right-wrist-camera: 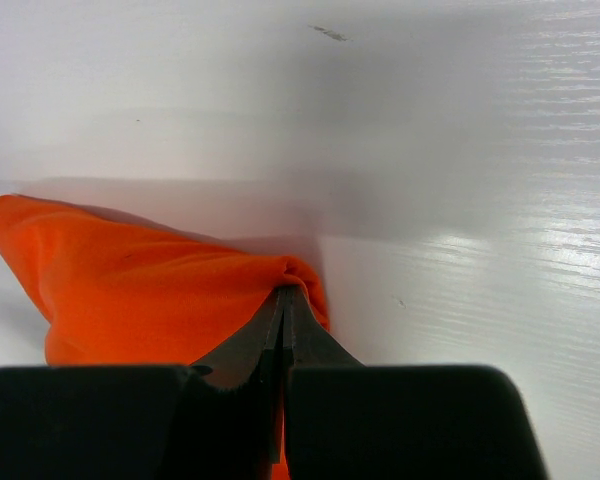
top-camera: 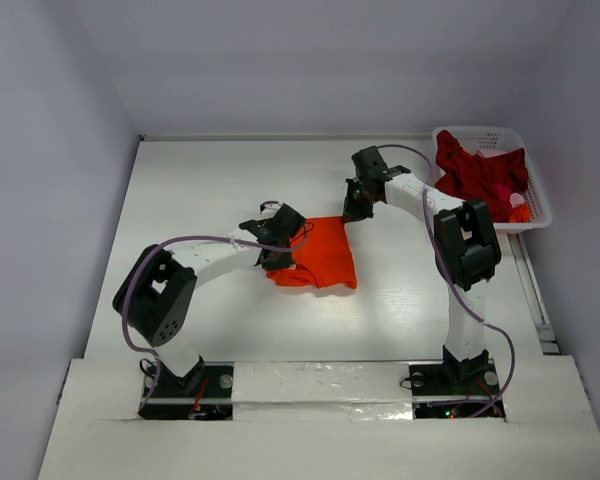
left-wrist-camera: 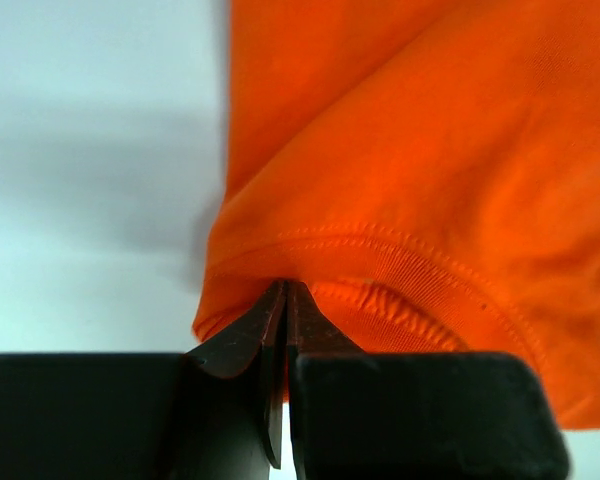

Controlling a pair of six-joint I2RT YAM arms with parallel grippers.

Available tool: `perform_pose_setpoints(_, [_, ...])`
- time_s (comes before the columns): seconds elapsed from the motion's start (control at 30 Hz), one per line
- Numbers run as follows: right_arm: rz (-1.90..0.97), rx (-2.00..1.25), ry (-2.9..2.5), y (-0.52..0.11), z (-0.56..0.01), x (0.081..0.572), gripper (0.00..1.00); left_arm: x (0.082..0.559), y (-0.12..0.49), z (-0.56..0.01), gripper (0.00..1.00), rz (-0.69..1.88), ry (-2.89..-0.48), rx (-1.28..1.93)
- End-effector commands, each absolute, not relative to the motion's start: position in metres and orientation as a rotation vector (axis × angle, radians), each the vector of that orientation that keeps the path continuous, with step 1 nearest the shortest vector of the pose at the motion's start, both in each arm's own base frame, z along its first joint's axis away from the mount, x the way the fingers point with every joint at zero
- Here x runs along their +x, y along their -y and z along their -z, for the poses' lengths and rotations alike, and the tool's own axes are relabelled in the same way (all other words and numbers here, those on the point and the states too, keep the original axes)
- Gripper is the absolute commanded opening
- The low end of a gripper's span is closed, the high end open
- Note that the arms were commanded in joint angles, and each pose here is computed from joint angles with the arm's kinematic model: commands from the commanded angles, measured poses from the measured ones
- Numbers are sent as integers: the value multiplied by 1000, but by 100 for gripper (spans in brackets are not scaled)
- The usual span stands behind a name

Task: Fold and stack the t-shirts
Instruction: Fold the tshirt

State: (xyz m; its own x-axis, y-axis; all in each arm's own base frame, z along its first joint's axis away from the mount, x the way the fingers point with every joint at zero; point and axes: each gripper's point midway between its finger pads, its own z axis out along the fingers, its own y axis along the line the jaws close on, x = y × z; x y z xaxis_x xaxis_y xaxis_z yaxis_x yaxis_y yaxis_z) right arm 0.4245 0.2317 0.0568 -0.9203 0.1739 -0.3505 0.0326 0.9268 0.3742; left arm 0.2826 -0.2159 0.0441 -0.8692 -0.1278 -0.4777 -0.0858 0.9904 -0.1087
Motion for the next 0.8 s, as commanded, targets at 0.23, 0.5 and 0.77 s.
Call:
perform_pose_setpoints(0.23, [-548, 139, -2624, -233, -88, 436, 0, 252, 189, -79, 0, 117, -2627, -169])
perform_pose_setpoints(0.5, [-557, 136, -2617, -235, -91, 437, 0, 225, 184, -51, 0, 128, -2711, -146])
perform_pose_setpoints(0.77, [-546, 133, -2620, -233, -90, 436, 0, 241, 192, -72, 0, 164, -2638, -183])
